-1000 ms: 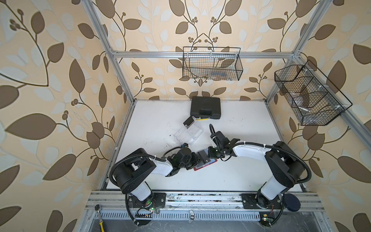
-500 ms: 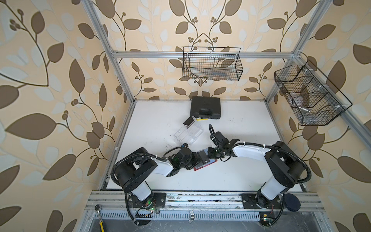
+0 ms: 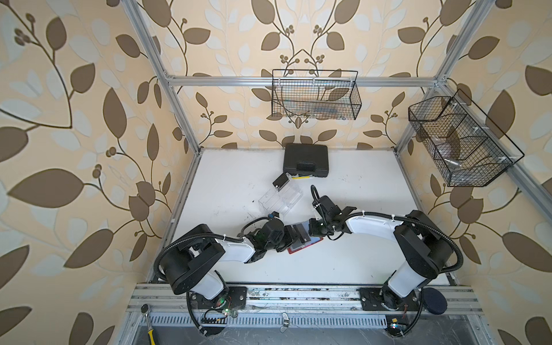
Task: Take the credit cards out of the card holder
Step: Take out the credit card from the card slot.
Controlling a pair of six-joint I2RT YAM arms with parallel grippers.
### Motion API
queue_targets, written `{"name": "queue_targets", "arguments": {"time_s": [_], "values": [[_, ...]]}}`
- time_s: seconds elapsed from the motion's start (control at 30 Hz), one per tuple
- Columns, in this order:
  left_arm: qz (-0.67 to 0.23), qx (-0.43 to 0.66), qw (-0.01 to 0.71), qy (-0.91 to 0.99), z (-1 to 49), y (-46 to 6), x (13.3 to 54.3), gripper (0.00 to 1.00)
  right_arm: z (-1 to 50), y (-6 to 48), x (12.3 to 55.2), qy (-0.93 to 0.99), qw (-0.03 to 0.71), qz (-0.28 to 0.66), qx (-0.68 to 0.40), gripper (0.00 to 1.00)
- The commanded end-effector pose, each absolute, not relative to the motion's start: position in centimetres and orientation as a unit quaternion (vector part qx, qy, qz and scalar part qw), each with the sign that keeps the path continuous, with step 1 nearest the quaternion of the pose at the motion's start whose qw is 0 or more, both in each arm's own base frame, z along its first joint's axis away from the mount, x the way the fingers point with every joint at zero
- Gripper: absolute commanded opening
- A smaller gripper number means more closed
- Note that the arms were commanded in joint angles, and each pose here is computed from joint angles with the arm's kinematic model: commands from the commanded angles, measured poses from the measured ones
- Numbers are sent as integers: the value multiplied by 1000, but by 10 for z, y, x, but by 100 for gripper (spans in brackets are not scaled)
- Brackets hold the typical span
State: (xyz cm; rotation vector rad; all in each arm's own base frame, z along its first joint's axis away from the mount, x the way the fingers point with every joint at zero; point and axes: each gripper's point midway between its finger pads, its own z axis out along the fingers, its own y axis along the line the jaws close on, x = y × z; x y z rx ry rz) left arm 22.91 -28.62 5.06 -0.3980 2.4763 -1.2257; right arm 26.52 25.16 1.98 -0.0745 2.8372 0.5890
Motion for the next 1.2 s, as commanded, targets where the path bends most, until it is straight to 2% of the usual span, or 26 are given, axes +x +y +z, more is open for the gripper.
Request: {"name": "queue_targets", "arguments": {"time_s": [0.0,0.27,0.47,0.63,0.73,0.97,1.17], "values": [[-407,-132,179,886,46,-275,222,0,-14,223,235,988,57,145,-11,1],[-418,-120,171,884,50,-279,218,0,-9,234,238,985,63,160,-22,1],[-422,-118,161,884,47,-290,224,27,-12,240,235,985,57,162,-28,0],[-419,-118,160,886,45,-293,227,30,-13,241,233,985,55,163,-29,0],[-416,-120,159,887,42,-294,228,28,-14,241,233,985,54,164,-29,0],[-410,-125,165,888,41,-289,228,8,-15,240,231,985,51,163,-30,0],[-409,-125,173,887,45,-282,226,0,-16,238,229,985,49,160,-33,0]]}}
